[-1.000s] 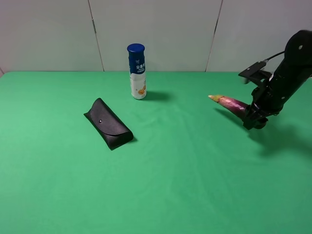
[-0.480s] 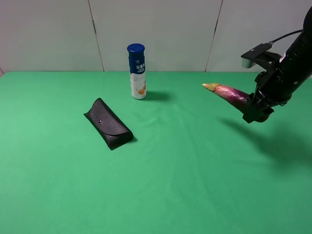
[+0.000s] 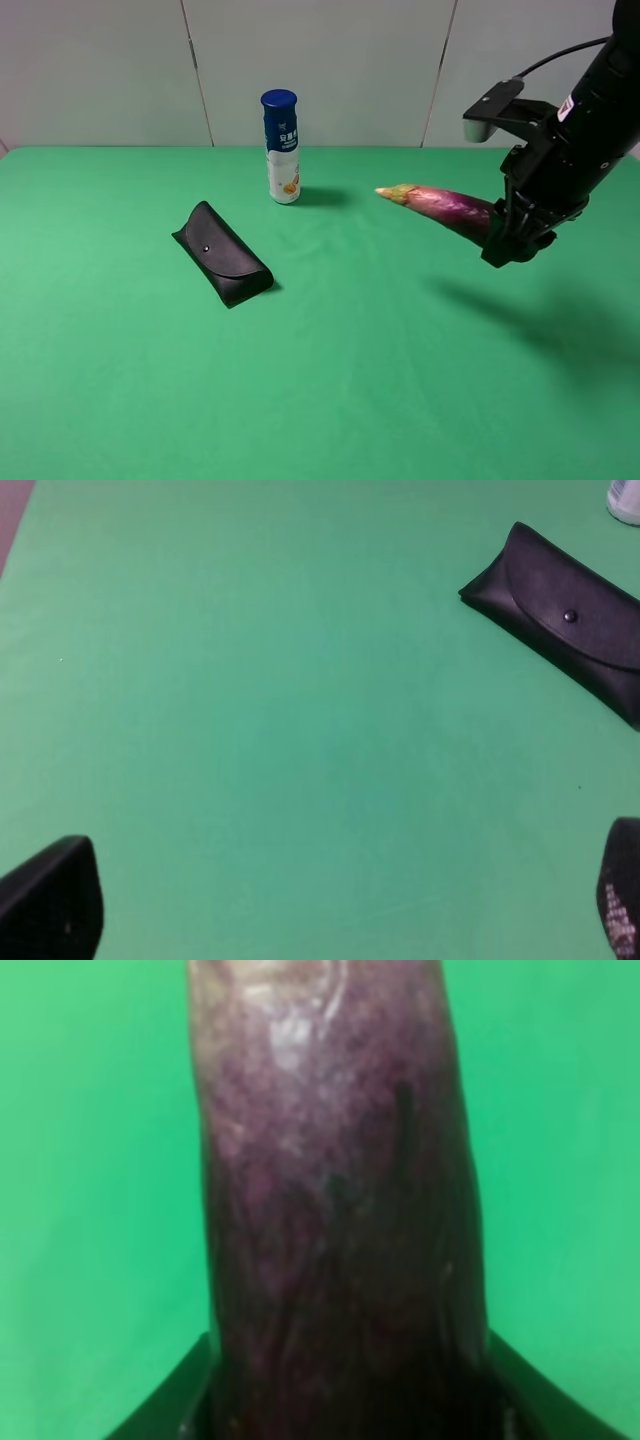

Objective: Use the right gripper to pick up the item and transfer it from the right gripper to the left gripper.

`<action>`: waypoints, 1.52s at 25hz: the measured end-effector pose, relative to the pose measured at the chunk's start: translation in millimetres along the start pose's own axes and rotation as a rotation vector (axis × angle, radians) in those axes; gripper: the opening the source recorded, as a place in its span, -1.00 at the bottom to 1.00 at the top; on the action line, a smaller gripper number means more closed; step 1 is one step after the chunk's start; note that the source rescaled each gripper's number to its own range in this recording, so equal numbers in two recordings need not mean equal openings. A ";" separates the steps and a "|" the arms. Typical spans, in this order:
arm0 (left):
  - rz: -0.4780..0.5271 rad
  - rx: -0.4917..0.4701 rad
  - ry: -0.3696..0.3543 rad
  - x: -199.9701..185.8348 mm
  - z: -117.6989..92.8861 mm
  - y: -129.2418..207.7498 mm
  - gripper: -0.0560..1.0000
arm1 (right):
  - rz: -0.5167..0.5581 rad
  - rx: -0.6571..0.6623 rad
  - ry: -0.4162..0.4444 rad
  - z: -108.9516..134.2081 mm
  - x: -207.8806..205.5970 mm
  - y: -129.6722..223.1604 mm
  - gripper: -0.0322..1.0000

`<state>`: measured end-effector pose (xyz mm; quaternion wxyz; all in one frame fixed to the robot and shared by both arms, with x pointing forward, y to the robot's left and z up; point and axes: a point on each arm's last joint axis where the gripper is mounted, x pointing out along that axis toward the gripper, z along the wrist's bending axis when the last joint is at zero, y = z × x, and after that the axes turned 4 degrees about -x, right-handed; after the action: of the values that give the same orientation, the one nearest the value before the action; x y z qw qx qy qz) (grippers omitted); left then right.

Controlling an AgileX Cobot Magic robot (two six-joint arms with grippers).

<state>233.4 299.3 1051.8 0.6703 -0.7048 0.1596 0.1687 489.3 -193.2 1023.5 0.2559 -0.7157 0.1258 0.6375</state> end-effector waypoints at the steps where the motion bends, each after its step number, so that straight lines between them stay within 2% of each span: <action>1: 0.000 0.000 0.000 0.0 0.0 0.0 0.96 | 0.003 -0.020 -0.007 5.3 -0.5 -2.5 -0.91; 12: 0.000 0.000 0.000 0.0 0.0 0.0 0.96 | 0.003 -0.277 -0.066 68.8 1.2 -31.8 -0.91; 20: 0.000 0.000 0.000 0.0 0.0 0.0 0.96 | -0.026 -0.444 -0.060 106.6 1.4 -45.1 -0.91; 27: 0.000 0.000 0.000 0.0 0.0 0.0 0.96 | -0.040 -0.543 -0.043 122.8 1.1 -49.5 -0.91; 38: 0.000 0.000 0.000 0.0 0.0 0.0 0.96 | -0.032 -0.576 -0.023 122.0 1.2 -49.3 -0.91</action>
<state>233.4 299.3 1051.8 0.6703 -0.7048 0.1596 0.1687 410.9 -87.5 1025.6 0.0535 -0.7535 -0.0748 0.6510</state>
